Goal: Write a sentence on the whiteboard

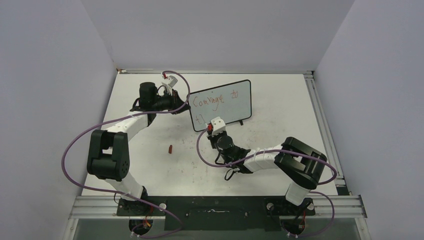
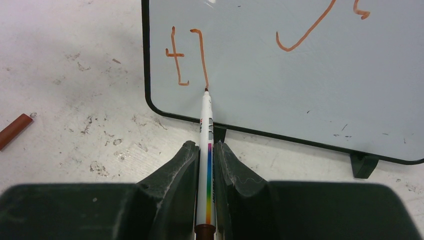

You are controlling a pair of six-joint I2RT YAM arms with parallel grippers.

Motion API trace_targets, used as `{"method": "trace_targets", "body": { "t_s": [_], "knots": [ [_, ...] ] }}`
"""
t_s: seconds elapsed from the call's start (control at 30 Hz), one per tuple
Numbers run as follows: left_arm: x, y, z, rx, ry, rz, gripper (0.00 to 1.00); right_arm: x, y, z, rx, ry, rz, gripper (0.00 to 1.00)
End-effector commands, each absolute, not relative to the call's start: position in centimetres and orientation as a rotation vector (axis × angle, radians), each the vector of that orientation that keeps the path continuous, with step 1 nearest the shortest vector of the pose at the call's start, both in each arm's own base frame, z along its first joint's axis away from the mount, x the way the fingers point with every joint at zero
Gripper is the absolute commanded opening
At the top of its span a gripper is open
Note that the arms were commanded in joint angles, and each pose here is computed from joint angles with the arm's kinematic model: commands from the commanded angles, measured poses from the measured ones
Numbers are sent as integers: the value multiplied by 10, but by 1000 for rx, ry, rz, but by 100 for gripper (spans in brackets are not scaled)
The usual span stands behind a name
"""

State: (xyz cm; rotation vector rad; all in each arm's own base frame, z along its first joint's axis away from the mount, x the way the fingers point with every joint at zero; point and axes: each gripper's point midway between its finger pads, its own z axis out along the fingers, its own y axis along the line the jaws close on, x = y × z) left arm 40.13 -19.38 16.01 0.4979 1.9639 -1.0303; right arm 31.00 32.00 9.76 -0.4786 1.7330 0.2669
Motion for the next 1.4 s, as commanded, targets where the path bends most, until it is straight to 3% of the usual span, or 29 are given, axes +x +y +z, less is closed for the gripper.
{"method": "trace_targets", "body": {
  "t_s": [0.0,0.43,0.87,1.37],
  "knots": [
    [402,-196,197,544,1866,-1038,0,312,324,104,-445,1715,286,5],
    [401,-196,198,546,1864,-1039,0,333,327,151,-366,1626,293,5],
    [401,-196,199,546,1862,-1038,0,335,309,136,-343,1666,263,5],
    [401,-196,199,548,1863,-1038,0,323,309,162,-327,1595,331,5]
  ]
}}
